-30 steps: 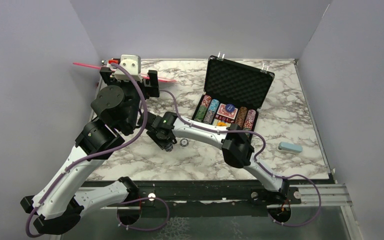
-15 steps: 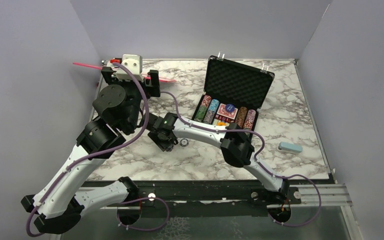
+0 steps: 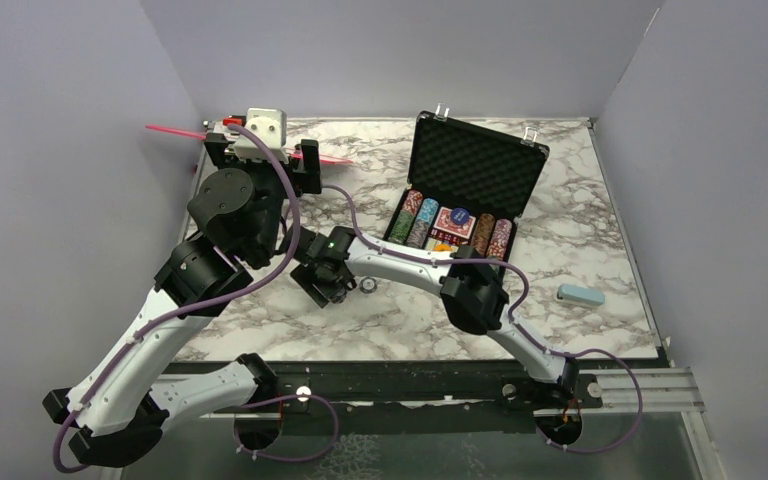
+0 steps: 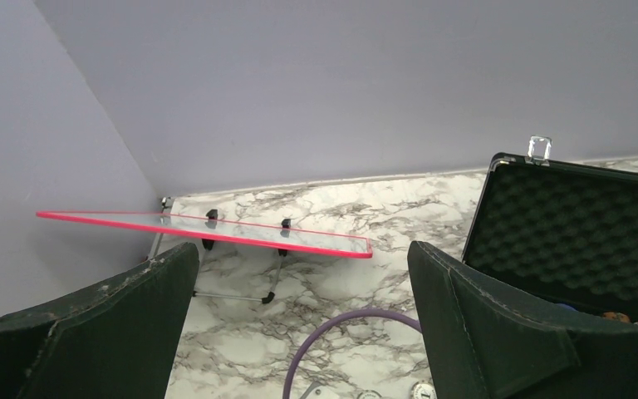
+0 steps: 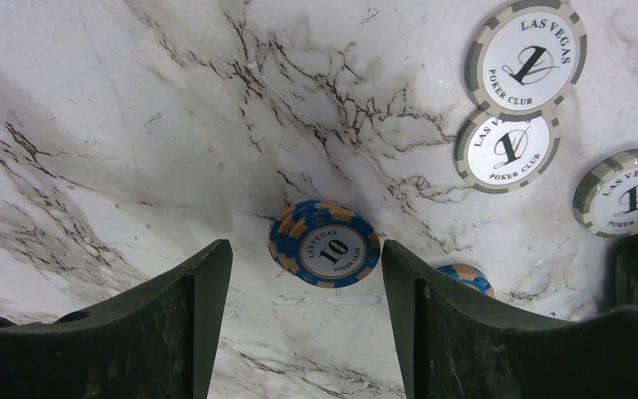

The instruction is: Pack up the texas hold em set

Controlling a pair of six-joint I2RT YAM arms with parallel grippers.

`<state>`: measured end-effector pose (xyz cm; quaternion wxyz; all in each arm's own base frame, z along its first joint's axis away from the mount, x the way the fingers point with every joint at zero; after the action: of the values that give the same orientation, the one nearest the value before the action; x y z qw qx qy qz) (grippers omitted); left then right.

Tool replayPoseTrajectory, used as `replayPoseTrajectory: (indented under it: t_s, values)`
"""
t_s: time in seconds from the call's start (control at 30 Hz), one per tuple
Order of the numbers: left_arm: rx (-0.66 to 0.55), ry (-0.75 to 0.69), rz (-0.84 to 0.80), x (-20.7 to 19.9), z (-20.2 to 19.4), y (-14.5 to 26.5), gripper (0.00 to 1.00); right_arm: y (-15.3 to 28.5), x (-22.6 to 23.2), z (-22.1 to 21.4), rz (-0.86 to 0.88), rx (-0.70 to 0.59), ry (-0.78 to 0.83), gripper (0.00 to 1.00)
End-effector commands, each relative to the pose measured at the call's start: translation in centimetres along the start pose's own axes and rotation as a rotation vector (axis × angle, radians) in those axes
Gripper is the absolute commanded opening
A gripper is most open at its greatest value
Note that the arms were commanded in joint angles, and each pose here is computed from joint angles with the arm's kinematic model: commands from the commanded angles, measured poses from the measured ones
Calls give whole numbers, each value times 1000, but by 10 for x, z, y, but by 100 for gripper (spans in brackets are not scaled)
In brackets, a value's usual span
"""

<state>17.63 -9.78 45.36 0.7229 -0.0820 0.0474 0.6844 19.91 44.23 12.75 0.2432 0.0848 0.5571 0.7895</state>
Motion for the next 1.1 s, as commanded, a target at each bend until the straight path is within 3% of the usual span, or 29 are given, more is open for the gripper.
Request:
replayPoseTrajectory:
  t_s: [0.0, 0.27, 0.47, 0.57, 0.67, 1.07]
  values:
    - [-23, 18, 1, 1, 6, 2, 99, -12, -1, -6, 45, 26, -6, 69]
    - [-26, 21, 1, 1, 6, 2, 99, -26, -6, -19, 65, 85, -25, 57]
    - [-27, 21, 1, 2, 6, 3, 99, -33, -9, -23, 37, 109, -34, 40]
    - [-26, 20, 3, 2, 6, 3, 99, -33, -10, -22, 29, 103, -43, 27]
    - [-22, 20, 4, 2, 4, 3, 99, -28, -12, -19, 18, 77, -54, 21]
    - [40, 35, 6, 0, -18, 0, 99, 40, -24, 5, -20, -194, -120, 17]
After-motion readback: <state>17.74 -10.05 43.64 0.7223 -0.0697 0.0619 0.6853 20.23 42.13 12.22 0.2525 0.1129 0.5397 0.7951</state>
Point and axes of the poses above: each gripper's point midway between its finger pads, its own y axis back along the fingers, its own x axis along the line the jaws close on, z = x × y, the point moved 10 cm from there along y, back along the fingers, and after that the axes turned 14 degrees about y, right-handed, at the moved point
